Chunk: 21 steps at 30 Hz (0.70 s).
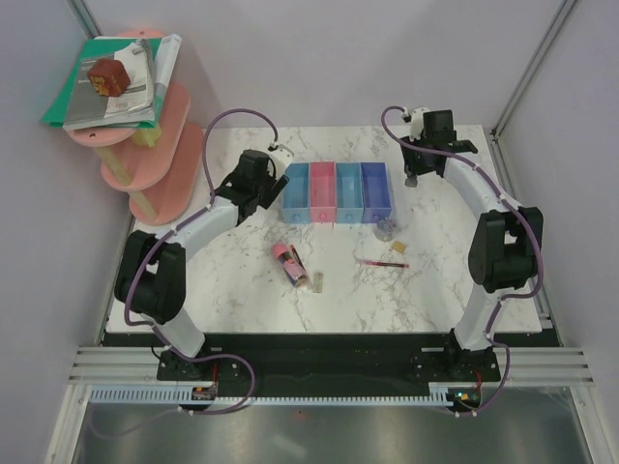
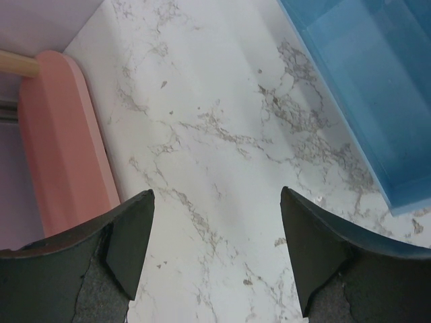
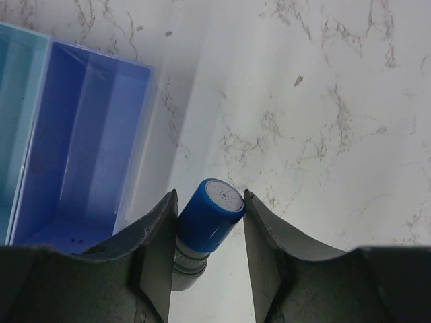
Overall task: Sort the stationery into containers
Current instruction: Pick up the stationery from the center of the board, then place the stationery in the storage box.
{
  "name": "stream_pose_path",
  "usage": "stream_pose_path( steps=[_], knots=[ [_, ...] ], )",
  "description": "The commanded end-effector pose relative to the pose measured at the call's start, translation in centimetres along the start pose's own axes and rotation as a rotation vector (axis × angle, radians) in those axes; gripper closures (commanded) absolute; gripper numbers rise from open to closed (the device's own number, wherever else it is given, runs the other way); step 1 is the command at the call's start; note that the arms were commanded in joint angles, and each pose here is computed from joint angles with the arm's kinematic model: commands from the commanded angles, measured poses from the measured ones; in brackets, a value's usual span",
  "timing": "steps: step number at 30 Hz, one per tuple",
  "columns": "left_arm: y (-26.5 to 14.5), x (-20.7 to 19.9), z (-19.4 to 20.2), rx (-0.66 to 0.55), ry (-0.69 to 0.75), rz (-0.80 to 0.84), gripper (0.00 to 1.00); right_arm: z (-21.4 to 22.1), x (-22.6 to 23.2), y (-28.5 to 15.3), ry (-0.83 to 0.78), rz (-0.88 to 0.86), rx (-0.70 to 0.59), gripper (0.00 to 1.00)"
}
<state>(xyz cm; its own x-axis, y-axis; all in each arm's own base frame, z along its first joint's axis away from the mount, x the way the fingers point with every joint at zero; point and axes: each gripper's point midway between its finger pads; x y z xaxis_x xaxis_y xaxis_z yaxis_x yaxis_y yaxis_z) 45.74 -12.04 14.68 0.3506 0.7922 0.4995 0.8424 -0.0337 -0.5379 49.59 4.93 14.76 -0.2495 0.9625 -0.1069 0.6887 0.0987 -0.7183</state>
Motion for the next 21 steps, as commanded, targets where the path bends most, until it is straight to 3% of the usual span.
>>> stream_pose_path(
  steps=[1,8,21],
  knots=[
    [-2.4,0.4,-0.3,-0.028,0.04,0.012,0.17,-3.8,-0.1,-1.6,-0.037,0.087,-0.15,0.73],
    [-4.3,0.5,0.6,-0.022,0.041,0.022,0.17,-6.1,0.6,-1.4,-0.055,0.152,-0.297,0.73],
    [-7.0,0.9,2.0,0.026,0.023,0.031,0.17,-8.0,3.8,0.1,-0.115,0.216,-0.431,0.72]
  ],
)
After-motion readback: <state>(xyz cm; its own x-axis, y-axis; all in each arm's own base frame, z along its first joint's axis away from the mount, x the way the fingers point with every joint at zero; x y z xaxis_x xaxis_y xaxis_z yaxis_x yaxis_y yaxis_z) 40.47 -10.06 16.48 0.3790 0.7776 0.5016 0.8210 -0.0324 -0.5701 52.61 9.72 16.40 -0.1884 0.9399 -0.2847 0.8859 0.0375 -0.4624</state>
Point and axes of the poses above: each gripper's point midway between its finger pads, its own y axis out along the fingers, its own x axis along the line the jaws close on, z = x × y, and after that the axes turned 1 degree about -y, right-handed
